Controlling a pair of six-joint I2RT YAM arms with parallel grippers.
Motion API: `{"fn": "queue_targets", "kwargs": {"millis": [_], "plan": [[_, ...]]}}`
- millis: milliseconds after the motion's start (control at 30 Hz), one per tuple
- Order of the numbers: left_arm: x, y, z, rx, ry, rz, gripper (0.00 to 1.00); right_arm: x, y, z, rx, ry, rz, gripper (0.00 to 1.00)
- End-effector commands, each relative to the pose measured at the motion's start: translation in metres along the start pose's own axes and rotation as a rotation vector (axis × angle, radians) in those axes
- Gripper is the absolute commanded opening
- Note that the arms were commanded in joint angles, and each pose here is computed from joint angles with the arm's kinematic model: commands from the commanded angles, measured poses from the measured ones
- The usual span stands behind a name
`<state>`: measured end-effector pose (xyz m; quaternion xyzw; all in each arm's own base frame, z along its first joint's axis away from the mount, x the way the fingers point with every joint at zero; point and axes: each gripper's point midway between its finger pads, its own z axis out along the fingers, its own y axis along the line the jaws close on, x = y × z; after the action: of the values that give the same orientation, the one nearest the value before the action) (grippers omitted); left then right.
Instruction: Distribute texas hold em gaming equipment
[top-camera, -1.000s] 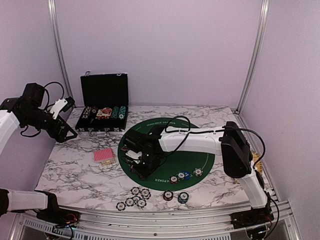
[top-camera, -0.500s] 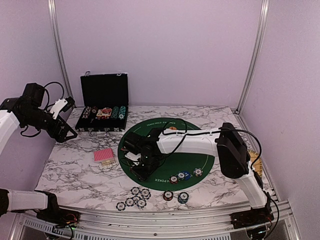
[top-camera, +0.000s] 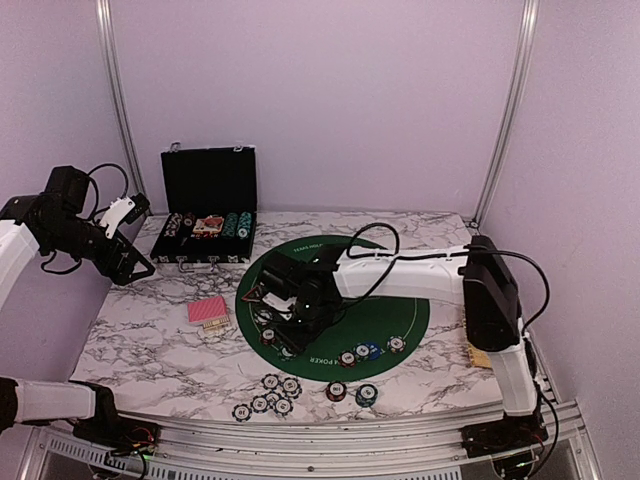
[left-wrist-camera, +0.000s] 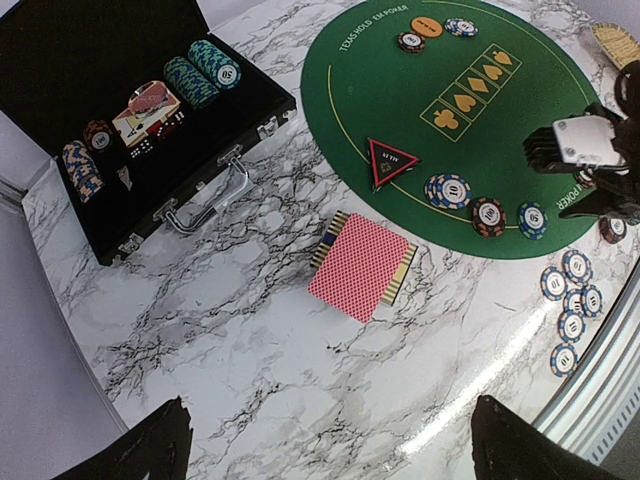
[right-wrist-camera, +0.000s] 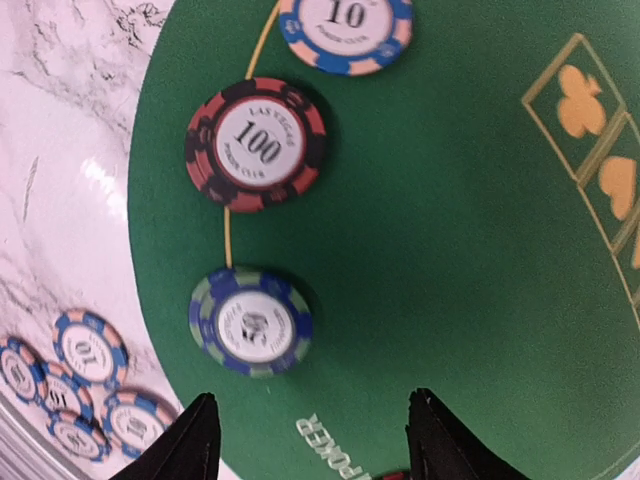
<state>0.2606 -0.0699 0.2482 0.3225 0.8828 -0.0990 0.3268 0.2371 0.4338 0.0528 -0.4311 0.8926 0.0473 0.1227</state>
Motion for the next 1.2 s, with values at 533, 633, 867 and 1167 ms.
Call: {"fn": "queue_targets", "kwargs": {"millis": [533, 633, 867, 1167], "plan": [[0.004, -0.006, 0.002, 0.034, 0.014, -0.013, 0.99, 0.148, -0.015, -0.071, -0.046, 0.077, 0.171, 0.74], [0.004, -0.006, 0.002, 0.030, 0.014, -0.011, 0.99, 0.151, -0.008, -0.064, -0.085, 0.097, 0.169, 0.74], [0.005, -0.006, 0.003, 0.031, 0.018, -0.011, 0.99, 0.158, 0.007, -0.051, -0.125, 0.129, 0.139, 0.75], [0.004, -0.005, 0.002, 0.028, 0.016, -0.008, 0.99, 0.167, 0.008, -0.040, -0.108, 0.157, 0.130, 0.72]]}}
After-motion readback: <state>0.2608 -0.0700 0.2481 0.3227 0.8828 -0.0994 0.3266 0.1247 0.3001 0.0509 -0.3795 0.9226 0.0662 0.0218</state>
